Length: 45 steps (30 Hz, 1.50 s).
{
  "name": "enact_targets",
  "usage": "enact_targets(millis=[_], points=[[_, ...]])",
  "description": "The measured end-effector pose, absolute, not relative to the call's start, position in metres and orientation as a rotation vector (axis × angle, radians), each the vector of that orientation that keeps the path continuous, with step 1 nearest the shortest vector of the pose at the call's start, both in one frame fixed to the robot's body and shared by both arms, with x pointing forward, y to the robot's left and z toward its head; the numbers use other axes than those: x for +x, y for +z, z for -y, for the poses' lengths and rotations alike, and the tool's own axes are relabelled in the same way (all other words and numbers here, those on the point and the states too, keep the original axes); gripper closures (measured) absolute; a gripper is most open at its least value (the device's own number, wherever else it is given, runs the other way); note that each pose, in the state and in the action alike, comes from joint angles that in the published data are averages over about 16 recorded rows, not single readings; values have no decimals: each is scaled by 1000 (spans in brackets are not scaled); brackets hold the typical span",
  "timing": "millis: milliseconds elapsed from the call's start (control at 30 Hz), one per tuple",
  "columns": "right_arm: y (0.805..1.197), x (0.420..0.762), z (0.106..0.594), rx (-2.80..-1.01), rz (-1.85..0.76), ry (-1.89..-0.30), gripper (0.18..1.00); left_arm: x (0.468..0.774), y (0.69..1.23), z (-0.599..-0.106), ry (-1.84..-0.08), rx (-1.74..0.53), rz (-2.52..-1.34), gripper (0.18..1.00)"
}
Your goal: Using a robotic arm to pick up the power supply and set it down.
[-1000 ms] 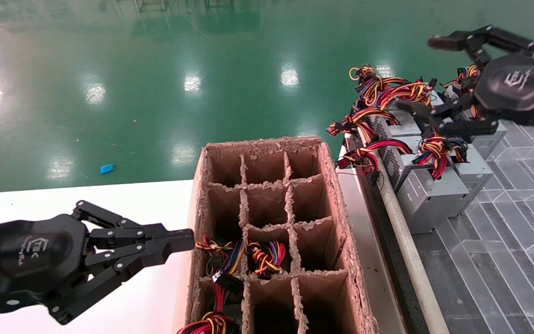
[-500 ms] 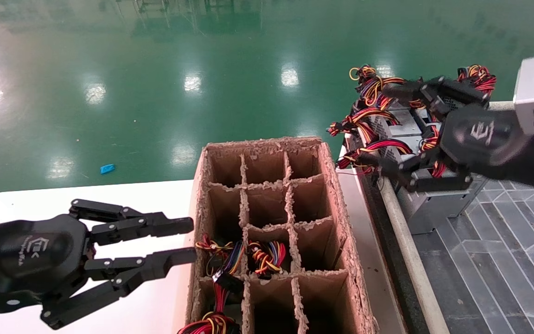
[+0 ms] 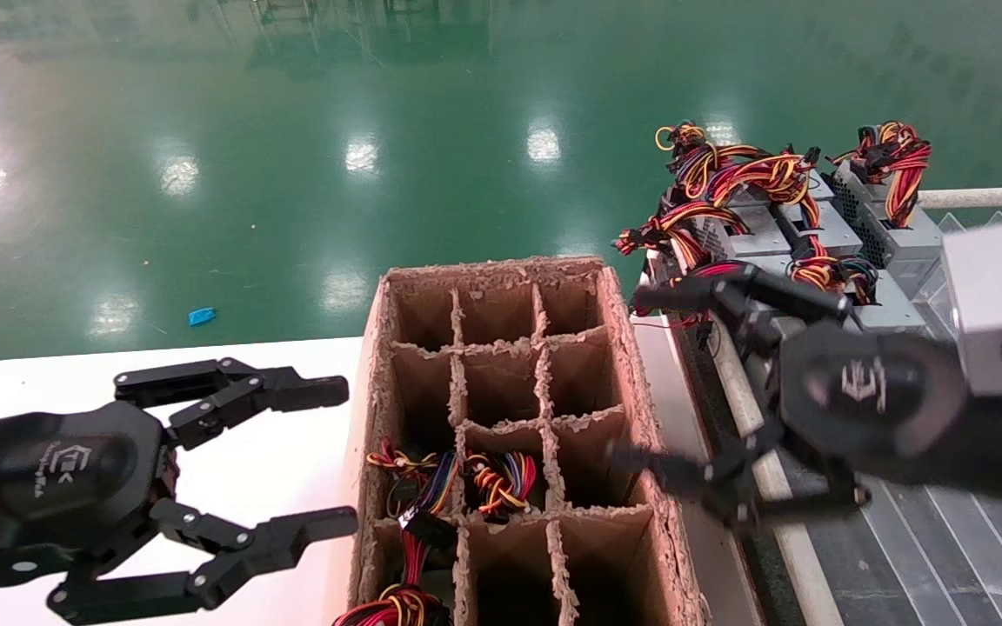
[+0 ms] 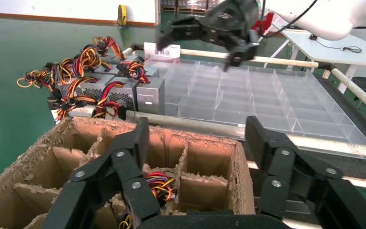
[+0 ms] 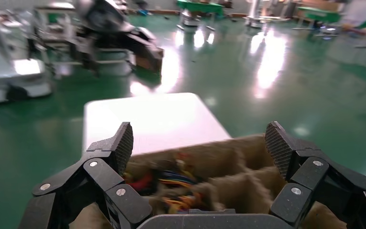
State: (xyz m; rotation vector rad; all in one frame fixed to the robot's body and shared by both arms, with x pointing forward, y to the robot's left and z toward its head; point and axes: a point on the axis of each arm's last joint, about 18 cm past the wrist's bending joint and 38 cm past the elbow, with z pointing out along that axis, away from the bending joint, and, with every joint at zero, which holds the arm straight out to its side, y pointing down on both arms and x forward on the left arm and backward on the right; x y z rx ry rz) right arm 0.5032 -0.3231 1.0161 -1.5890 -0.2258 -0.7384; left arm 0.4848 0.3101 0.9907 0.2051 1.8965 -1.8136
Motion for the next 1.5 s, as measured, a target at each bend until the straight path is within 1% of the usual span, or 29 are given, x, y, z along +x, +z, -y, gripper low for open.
enact_targets(millis=[233, 467, 633, 867, 1500], points=[[998, 482, 307, -1594, 232, -600, 179, 485, 991, -310, -1814, 205, -1896, 399], [989, 471, 300, -1595, 236, -532, 179, 485, 991, -310, -1814, 204, -1896, 283], [989, 470, 299, -1595, 238, -526, 179, 485, 991, -310, -1814, 204, -1896, 230], [991, 472, 301, -1594, 235, -540, 179, 485, 991, -310, -1814, 204, -1896, 191], [992, 476, 302, -1595, 231, -555, 179, 485, 991, -310, -1814, 204, -1896, 184]])
